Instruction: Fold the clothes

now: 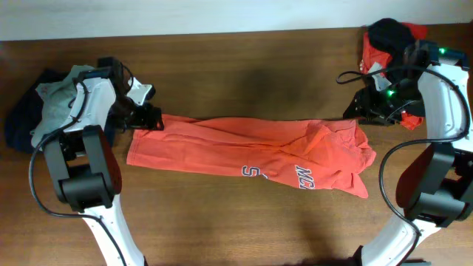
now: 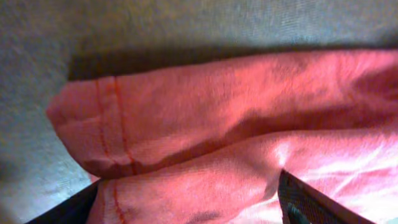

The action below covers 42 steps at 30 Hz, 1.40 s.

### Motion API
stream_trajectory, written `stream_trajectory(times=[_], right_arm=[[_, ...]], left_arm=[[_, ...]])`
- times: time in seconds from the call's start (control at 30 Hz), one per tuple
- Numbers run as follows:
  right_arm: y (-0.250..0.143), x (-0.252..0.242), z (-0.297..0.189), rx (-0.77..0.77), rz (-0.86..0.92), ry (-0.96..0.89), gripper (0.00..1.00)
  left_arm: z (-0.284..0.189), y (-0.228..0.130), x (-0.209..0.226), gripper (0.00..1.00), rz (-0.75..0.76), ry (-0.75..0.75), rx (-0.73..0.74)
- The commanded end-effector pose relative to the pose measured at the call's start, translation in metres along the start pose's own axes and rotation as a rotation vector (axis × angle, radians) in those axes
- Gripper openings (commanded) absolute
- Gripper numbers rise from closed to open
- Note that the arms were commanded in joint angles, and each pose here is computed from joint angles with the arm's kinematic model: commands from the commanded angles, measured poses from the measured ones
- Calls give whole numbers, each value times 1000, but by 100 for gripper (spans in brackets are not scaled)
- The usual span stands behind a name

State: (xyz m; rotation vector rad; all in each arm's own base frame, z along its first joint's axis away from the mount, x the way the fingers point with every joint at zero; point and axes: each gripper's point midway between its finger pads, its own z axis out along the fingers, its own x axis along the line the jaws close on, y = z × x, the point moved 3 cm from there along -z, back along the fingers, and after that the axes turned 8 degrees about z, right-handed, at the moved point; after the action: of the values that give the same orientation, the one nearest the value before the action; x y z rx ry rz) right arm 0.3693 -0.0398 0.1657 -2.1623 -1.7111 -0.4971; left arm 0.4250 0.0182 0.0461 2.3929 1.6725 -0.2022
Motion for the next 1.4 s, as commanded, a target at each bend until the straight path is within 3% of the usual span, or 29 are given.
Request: stream_trajectory(times=[0.0, 0.47, 0.87, 1.17, 1.37], right_arm=[[0, 10, -10, -32, -37, 13, 55], [0, 8, -10, -31, -37, -2, 59], [3, 8, -10, -46, -45, -3, 63], [4, 8, -10, -48, -46, -3, 64], [3, 8, -10, -43, -43, -2, 64]], left_arm=[[15, -8, 3, 81, -7, -37, 45], [25, -39, 2, 81, 36, -69, 161], [38, -84, 24, 81, -124, -45, 258], [63, -64, 23, 71, -189, 22, 167], [84, -47, 2, 63, -155, 8, 100]])
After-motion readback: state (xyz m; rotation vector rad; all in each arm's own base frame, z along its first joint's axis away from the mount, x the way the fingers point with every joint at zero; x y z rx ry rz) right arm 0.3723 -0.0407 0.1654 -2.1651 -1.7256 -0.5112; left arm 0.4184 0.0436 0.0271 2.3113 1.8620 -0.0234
